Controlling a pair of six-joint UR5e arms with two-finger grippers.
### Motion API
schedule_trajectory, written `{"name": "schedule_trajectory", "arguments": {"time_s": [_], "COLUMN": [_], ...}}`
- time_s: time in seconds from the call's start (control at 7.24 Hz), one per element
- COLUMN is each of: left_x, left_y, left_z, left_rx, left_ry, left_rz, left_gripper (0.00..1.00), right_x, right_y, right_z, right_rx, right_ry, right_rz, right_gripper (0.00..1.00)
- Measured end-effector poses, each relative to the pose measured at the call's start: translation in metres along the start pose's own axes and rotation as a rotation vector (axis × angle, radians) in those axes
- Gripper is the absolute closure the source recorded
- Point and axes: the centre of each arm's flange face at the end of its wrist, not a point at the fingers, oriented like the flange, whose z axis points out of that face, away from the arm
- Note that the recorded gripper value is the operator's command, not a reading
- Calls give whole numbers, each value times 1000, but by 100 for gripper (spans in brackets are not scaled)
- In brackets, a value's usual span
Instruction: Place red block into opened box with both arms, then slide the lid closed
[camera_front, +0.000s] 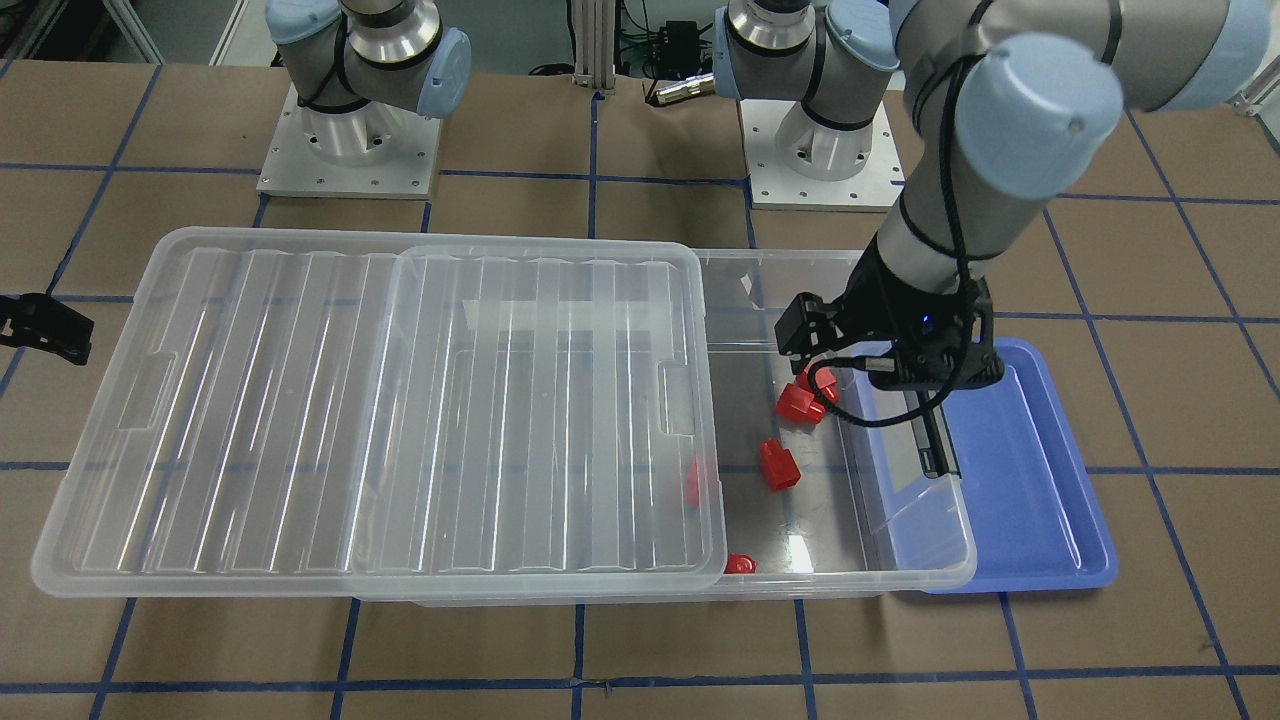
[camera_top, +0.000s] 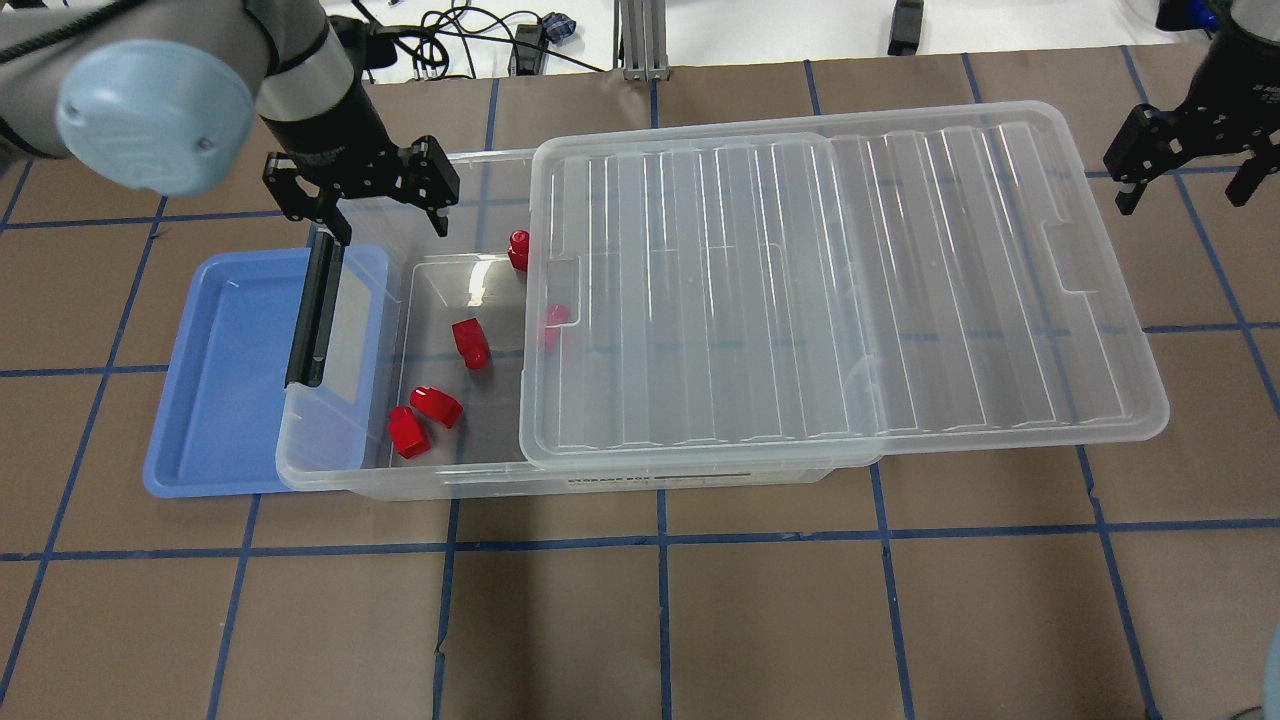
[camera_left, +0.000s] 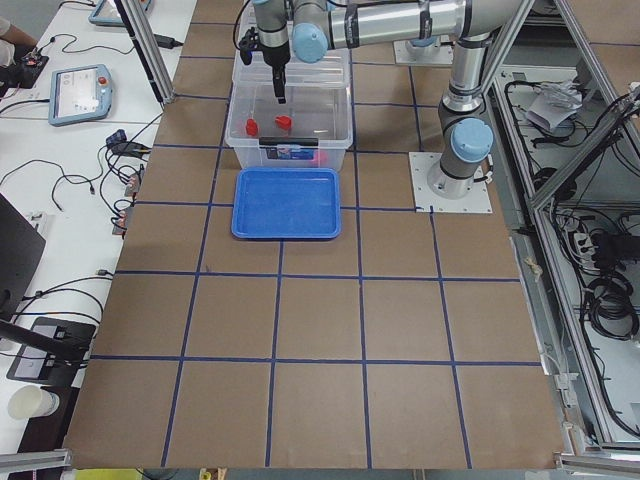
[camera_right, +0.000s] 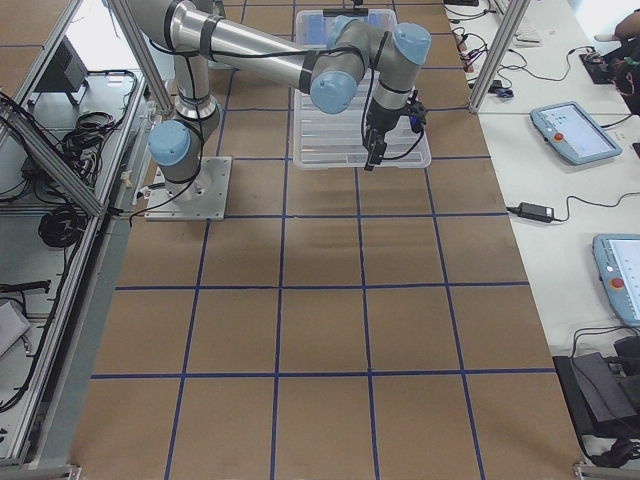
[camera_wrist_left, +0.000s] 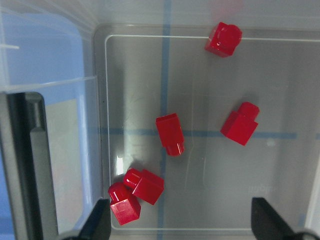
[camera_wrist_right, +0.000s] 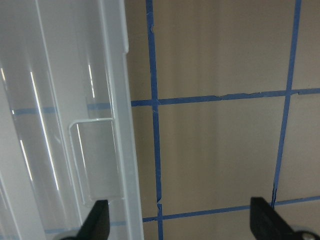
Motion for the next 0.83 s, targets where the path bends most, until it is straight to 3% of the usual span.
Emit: {"name": "schedule_trajectory", "arguments": {"time_s": [0.28, 0.83], "left_x": [0, -1], "left_y": [25, 40], "left_z": [-56, -80], "left_rx": [29, 78], "left_ry": [3, 0], "left_rz": [15, 33], "left_gripper": [0, 0], "right_x": [6, 31], "right_y": [-15, -27], "right_z": [14, 68], "right_rx": [16, -35], "right_ry": [6, -20], "right_rz": [9, 50], "right_gripper": [0, 0]}}
